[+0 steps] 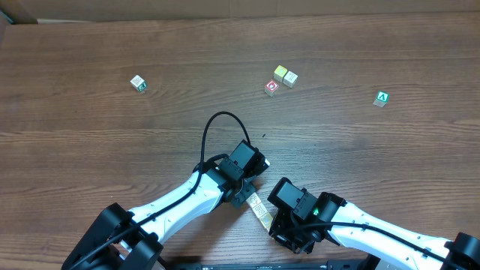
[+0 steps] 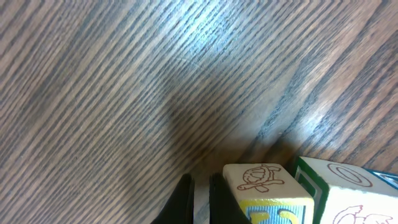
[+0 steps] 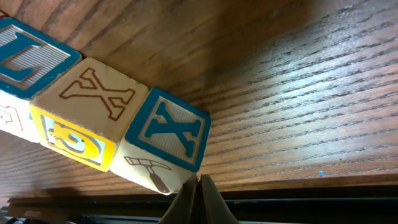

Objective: Flip 5 blocks

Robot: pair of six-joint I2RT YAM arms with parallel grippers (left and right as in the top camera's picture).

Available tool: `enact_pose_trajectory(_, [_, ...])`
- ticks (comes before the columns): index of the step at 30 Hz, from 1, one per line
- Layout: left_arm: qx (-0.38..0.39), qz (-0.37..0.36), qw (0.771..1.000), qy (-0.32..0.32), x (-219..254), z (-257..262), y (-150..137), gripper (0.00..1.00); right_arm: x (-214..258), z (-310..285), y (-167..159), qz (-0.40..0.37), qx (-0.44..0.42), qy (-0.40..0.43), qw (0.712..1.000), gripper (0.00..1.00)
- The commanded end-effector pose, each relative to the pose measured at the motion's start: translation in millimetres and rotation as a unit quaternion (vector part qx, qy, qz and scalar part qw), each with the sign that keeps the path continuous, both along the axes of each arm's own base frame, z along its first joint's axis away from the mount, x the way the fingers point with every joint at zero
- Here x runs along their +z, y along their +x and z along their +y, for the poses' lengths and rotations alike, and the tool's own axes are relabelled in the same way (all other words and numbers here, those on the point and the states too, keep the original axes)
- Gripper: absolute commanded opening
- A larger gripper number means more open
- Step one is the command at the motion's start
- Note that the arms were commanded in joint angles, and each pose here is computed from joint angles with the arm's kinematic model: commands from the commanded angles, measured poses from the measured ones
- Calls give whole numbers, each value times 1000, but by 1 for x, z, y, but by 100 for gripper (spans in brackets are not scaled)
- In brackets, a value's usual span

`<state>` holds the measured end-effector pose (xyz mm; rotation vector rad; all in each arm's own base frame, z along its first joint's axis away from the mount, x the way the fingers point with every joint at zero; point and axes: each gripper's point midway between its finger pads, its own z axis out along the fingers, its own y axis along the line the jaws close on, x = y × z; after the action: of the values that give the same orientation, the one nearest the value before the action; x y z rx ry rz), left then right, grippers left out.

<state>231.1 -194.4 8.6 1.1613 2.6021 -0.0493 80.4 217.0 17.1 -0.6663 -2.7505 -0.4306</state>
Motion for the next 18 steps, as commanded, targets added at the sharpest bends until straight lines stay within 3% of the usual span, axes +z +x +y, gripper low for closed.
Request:
enact_pose_trajectory(1, [-28,29,999,-22,-4,-10,-13,4,2,5,11,-27,-6,8,1000,4])
enact_pose_trajectory(18, [-30,43,999,-9,-19,-9,-14,4,2,5,11,-27,-6,7,1000,4])
